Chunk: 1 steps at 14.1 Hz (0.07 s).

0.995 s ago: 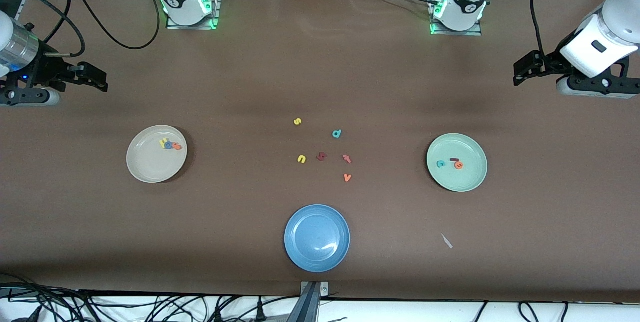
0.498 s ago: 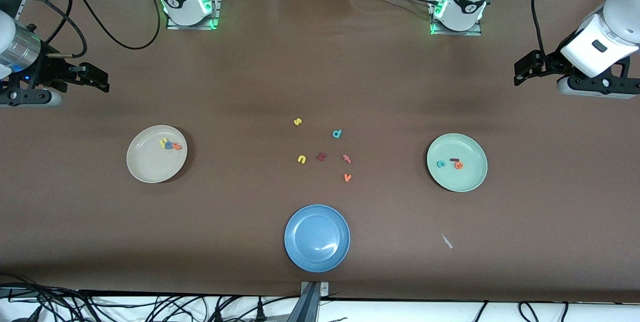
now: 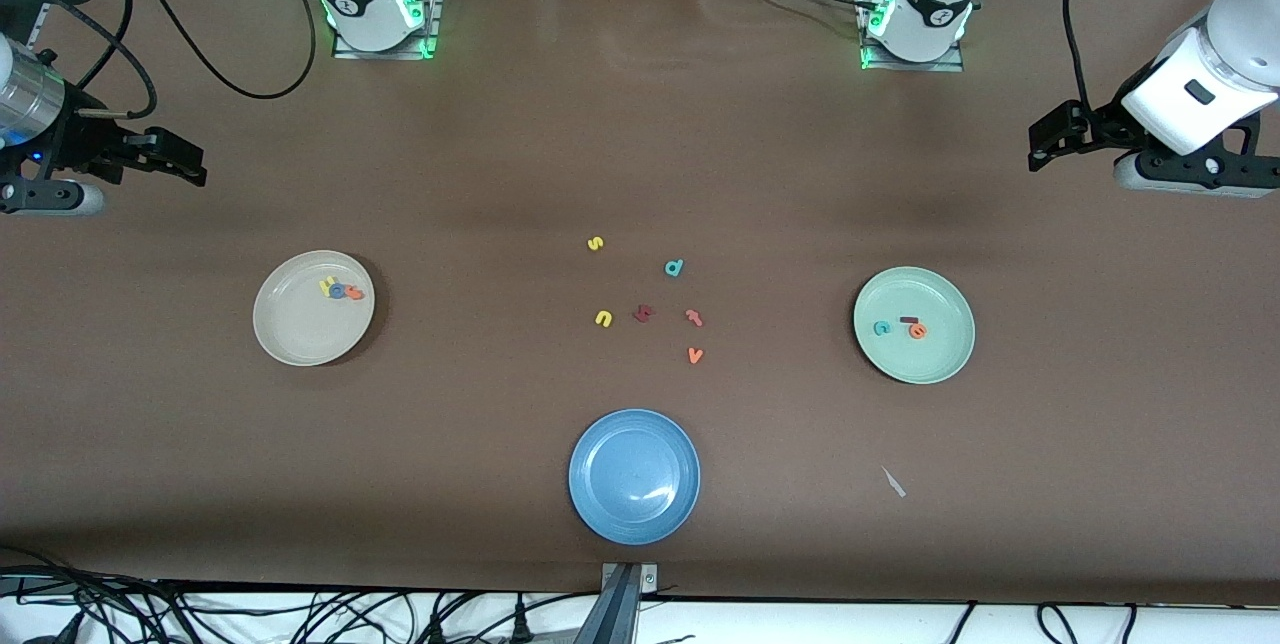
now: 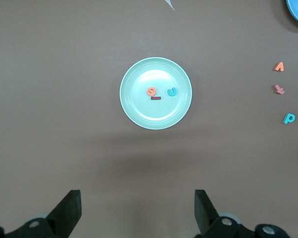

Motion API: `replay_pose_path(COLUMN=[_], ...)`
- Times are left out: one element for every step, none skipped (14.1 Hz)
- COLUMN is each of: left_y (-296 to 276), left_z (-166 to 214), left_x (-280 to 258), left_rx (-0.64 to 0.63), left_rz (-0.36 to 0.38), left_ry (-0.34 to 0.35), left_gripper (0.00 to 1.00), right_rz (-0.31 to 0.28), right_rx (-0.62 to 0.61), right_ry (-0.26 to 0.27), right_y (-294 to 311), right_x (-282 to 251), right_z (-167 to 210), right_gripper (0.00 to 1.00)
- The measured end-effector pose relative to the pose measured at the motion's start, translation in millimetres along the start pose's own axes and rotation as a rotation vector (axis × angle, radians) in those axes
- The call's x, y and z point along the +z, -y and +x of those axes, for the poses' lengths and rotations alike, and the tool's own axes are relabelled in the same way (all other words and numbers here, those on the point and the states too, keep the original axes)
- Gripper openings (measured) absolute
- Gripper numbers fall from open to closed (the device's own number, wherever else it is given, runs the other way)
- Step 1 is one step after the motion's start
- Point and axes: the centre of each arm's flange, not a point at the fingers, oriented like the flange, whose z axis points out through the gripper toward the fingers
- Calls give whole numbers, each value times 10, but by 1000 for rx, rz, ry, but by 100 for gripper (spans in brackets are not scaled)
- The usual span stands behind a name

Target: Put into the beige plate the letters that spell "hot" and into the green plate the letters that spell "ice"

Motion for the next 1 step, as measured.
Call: replay_pose_path(left_y=[0], left_z=[0], left_x=[0], left_rx=[0], left_rz=[0], left_ry=[0], left_gripper=[100], right_rz=[0], right_rx=[0], right_ry=[0], right_y=[0], right_x=[0], right_z=[0], right_gripper=[100])
